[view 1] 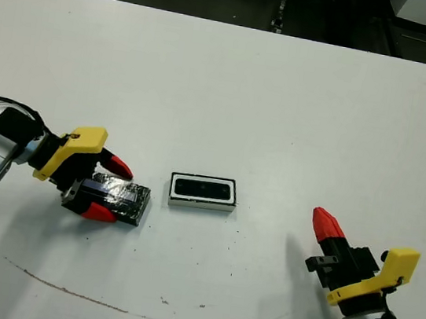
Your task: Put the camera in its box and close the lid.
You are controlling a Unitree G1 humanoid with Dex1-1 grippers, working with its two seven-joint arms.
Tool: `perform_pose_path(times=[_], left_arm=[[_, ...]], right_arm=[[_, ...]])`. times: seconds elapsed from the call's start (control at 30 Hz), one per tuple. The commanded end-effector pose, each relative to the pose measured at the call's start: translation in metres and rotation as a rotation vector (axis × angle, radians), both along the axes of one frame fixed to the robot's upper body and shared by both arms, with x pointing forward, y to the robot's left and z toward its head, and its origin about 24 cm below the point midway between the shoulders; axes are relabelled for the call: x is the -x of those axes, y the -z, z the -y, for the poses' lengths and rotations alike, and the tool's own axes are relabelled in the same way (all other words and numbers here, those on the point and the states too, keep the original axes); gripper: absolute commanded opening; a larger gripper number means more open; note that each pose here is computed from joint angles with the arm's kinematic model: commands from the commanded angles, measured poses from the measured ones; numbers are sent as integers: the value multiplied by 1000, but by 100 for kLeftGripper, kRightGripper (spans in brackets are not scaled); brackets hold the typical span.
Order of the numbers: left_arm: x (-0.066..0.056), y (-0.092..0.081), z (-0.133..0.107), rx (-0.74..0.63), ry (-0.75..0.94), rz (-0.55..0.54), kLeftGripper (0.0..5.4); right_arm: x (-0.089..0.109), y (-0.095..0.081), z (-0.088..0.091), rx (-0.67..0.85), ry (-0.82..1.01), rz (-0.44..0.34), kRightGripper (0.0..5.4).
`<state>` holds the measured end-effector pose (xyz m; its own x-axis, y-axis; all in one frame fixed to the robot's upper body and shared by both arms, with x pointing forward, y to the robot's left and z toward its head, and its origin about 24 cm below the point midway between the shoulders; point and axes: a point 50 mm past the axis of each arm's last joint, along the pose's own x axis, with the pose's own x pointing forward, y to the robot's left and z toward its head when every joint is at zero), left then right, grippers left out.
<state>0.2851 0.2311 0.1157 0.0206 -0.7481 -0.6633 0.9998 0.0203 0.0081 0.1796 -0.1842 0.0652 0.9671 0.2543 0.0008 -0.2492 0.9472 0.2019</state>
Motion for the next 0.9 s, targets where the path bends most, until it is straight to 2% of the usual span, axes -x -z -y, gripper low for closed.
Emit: perform_pose_path(times=[0.03,0.17,0.47,0.63,0.73,0.9], left_arm=[[6,16,-1,46,-23,-67,368],[7,18,-2,46,-53,-93,319],[8,21,-1,133,-151,-125,316],[7,22,-1,277,-421,37,316],[6,21,0,323,-505,61,316],[4,15,3,320,-533,52,316]], right_arm=[[2,3,3,16,4,-28,0],[2,3,3,-6,-1,-35,0],[2,4,2,7,3,-38,0],[2,4,2,-6,-10,-36,0],[2,4,1,3,-7,-39,0],[2,4,0,0,-4,-44,0]])
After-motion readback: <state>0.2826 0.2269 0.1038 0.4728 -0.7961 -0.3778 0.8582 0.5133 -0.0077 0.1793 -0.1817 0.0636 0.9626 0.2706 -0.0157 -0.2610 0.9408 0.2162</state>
